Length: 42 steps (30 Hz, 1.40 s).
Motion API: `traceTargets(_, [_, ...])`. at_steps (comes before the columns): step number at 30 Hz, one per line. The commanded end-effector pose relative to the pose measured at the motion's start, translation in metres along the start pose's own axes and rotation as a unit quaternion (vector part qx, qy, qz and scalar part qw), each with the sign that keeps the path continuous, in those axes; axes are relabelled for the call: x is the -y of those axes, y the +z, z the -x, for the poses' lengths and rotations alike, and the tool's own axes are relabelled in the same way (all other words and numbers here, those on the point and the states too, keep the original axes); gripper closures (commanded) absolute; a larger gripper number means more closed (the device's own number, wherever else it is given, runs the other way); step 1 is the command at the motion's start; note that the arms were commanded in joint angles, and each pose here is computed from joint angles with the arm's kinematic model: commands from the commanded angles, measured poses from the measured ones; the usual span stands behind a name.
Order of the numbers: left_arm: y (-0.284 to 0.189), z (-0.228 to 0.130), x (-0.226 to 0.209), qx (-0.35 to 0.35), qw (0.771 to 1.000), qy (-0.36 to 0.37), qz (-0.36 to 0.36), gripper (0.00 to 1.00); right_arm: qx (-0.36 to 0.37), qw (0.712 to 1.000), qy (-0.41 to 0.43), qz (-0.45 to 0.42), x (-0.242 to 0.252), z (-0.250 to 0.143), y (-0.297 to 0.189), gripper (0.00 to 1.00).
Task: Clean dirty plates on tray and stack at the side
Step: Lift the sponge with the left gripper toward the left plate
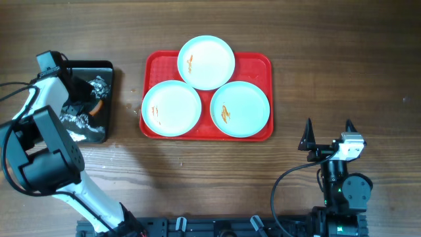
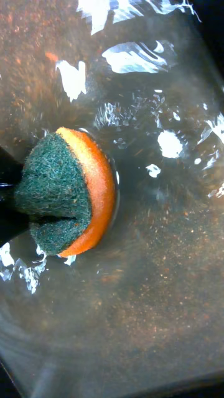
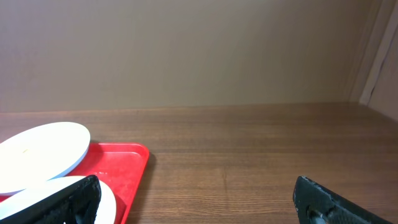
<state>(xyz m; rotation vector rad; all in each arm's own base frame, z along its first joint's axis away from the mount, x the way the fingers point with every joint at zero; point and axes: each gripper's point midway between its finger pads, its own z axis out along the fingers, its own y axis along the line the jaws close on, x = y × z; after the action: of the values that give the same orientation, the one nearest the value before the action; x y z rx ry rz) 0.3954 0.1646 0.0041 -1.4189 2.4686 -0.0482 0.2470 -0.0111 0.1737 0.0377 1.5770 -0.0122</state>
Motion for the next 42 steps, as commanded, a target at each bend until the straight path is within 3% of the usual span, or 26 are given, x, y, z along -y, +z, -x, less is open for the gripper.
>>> traceTargets(1, [-0.035, 0.007, 0.021, 0.016, 0.999, 0.004, -0.049, 0.96, 0.004, 1.000, -0.007, -0.007, 0.003, 0.001, 0.000, 0.00])
traceTargets(6, [-0.137, 0.033, 0.048, 0.109, 0.984, 0.011, -0.142, 0.96, 0.004, 1.000, -0.007, -0.007, 0.003, 0.001, 0.000, 0.00])
traceTargets(8, [-0.148, 0.036, 0.050, 0.122, 0.981, 0.011, -0.151, 0.96, 0.004, 1.000, -0.007, -0.007, 0.003, 0.001, 0.000, 0.00])
traceTargets(11, [-0.133, 0.039, 0.042, 0.129, 0.984, 0.032, -0.116, 0.96, 0.004, 1.000, -0.007, -0.007, 0.003, 0.001, 0.000, 0.00])
traceTargets(14, [-0.083, 0.038, 0.009, 0.121, 0.992, 0.028, -0.013, 0.96, 0.004, 1.000, -0.007, -0.007, 0.003, 0.001, 0.000, 0.00])
traceTargets(16, [-0.050, 0.027, 0.001, 0.085, 0.996, 0.031, 0.010, 0.96, 0.004, 1.000, -0.007, -0.007, 0.003, 0.001, 0.000, 0.00])
traceTargets(18, [-0.055, 0.028, 0.006, 0.087, 0.996, 0.033, -0.003, 0.96, 0.004, 1.000, -0.007, -0.007, 0.003, 0.001, 0.000, 0.00])
traceTargets(21, [-0.110, 0.023, 0.051, 0.084, 0.983, 0.095, -0.131, 0.96, 0.004, 1.000, -0.007, -0.007, 0.003, 0.001, 0.000, 0.00])
traceTargets(23, [-0.138, 0.029, 0.052, 0.115, 0.979, 0.095, -0.141, 0.96, 0.004, 1.000, -0.007, -0.007, 0.003, 0.001, 0.000, 0.00])
traceTargets(25, [-0.117, 0.032, 0.036, 0.122, 0.984, 0.089, -0.094, 0.96, 0.004, 1.000, -0.007, -0.007, 0.003, 0.001, 0.000, 0.00])
traceTargets(27, [-0.073, 0.017, 0.020, 0.083, 0.991, 0.087, -0.056, 0.96, 0.004, 1.000, -0.007, -0.007, 0.003, 0.001, 0.000, 0.00])
traceTargets(29, [-0.063, 0.007, 0.024, 0.054, 0.992, 0.088, -0.072, 0.96, 0.004, 1.000, -0.006, -0.007, 0.003, 0.001, 0.000, 0.00])
traceTargets(31, [-0.094, 0.015, 0.037, 0.070, 0.988, 0.088, -0.108, 0.96, 0.004, 1.000, -0.007, -0.007, 0.003, 0.001, 0.000, 0.00])
traceTargets(34, [-0.183, 0.029, 0.055, 0.140, 0.970, 0.095, -0.175, 0.96, 0.004, 1.000, -0.007, -0.007, 0.003, 0.001, 0.000, 0.00])
traceTargets(35, [-0.192, 0.031, 0.051, 0.159, 0.968, 0.103, -0.164, 0.96, 0.004, 1.000, -0.007, -0.007, 0.003, 0.001, 0.000, 0.00])
traceTargets(38, [-0.144, 0.029, 0.021, 0.160, 0.980, 0.096, -0.069, 0.96, 0.004, 1.000, -0.007, -0.007, 0.003, 0.001, 0.000, 0.00])
traceTargets(40, [-0.087, 0.017, 0.012, 0.122, 0.987, 0.098, -0.047, 0.96, 0.004, 1.000, -0.007, -0.007, 0.003, 0.001, 0.000, 0.00])
traceTargets(42, [-0.077, 0.007, 0.013, 0.089, 0.990, 0.101, -0.051, 0.96, 0.004, 1.000, -0.007, -0.007, 0.003, 0.001, 0.000, 0.00])
